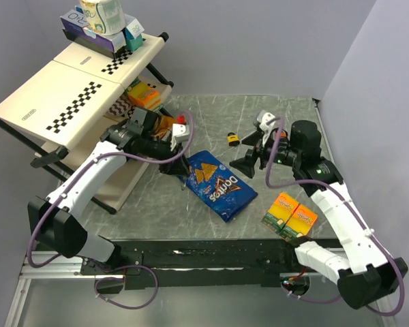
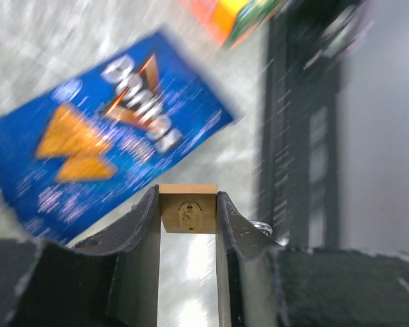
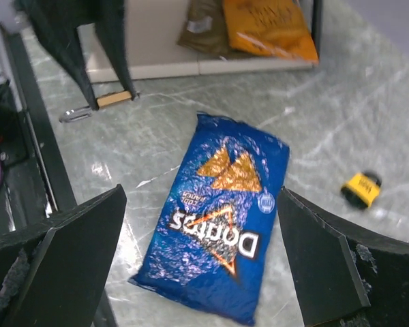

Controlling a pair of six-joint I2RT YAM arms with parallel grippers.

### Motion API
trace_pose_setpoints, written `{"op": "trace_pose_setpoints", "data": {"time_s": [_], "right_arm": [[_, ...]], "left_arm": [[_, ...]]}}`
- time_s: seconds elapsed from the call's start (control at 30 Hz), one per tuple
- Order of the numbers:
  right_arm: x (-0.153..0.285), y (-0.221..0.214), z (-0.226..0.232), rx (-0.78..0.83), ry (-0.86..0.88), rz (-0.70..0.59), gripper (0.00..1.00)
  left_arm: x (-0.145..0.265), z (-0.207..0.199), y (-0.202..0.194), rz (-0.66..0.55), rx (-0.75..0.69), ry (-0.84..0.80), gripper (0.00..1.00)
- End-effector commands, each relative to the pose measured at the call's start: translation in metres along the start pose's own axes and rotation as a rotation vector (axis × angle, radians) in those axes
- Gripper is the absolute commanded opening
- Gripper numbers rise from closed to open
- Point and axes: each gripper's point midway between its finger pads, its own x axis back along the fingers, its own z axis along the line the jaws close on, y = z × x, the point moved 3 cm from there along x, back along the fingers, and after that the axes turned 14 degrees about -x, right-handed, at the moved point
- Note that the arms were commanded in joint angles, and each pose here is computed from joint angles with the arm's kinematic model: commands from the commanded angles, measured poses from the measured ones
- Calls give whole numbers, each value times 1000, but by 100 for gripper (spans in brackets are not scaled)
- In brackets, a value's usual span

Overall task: Lock with the key
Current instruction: Pick up the lock from the center of the board, then lock the lock.

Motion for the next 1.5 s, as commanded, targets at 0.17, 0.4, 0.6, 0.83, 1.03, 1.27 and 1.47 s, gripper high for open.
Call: {"op": "trace_pose_setpoints", "data": {"time_s": [0.17, 0.4, 0.6, 0.83, 1.03, 1.27, 1.47], "right_arm": [[15, 3, 78, 705, 353, -117, 98], [15, -25, 127, 918, 589, -45, 96], [5, -27, 144, 889, 695, 7, 77], [-9, -28, 159, 859, 748, 14, 63], [-17, -29, 166, 859, 762, 18, 61], [-28, -32, 167, 862, 769, 40, 57], [-36, -32, 168, 880, 762, 46, 51]], "left_arm": [[16, -53, 74, -329, 108, -241, 1], [8, -87, 71, -300, 72, -383, 1], [3, -102, 73, -289, 10, -441, 1], [-2, -108, 76, -286, -15, -452, 1], [-5, -111, 76, -284, -22, -465, 1], [-8, -117, 78, -281, -37, -484, 1], [-10, -118, 78, -279, -26, -495, 1]]}}
